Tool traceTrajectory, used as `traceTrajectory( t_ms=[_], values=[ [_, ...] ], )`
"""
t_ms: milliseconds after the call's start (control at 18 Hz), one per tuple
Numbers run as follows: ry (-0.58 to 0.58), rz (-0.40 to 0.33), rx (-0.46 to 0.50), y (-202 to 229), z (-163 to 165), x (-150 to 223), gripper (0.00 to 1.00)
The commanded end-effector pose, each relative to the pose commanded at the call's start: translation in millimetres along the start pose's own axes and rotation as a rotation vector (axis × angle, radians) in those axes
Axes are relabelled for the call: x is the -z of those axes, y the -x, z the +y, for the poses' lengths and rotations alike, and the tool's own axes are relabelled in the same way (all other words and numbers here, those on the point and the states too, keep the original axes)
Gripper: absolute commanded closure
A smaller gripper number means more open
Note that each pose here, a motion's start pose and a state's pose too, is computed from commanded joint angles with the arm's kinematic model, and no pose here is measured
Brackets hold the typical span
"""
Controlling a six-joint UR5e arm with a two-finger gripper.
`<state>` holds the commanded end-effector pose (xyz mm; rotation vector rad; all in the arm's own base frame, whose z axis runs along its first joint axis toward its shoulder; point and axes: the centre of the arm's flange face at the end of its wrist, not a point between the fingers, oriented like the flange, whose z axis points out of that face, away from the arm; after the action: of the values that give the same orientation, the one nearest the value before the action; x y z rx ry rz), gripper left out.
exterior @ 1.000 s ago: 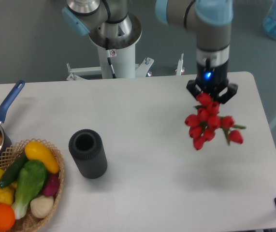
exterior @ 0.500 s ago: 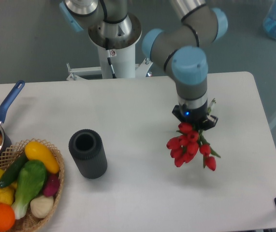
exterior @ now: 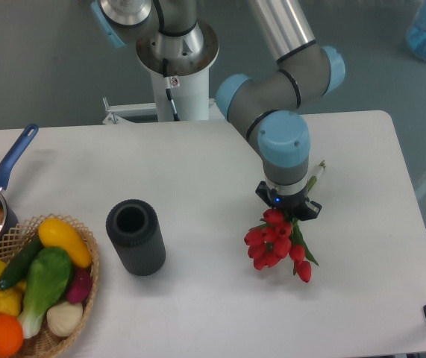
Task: Place the flowers on the table
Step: 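Open the gripper to release the tulips onto the table, then raise the open gripper away from the tulips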
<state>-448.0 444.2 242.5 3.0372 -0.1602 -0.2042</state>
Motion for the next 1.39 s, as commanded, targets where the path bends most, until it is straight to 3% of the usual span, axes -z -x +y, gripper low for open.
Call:
traceTrajectory(
  t_ms=[222,278,444,500,611,667,722,1000,1222,1389],
  values=[
    [-0.01,0.012,-0.001,1,-4,-7,0.76],
    [-0.011,0.009,0.0,1,-4,-7,0.7],
    [-0.023,-0.018,-0.004,7,-5,-4,0.13],
    [-0.029,-0.034,0.002,10,-5,-1,0.0],
    [-0.046,-0.066,0.018,18,-5,14,0.0],
    [-0.08,-0.135,0.062,27,22,62,0.0],
    [-0.096,-0.164,0.082,27,28,82,0.0],
    [-0.216,-0.244,0.307,49,43,115,0.0],
    [-0.266,-0.294,0.322,60,51,153,0.0],
    [-0.275,-0.287,0.322,59,54,153,0.0]
  ],
)
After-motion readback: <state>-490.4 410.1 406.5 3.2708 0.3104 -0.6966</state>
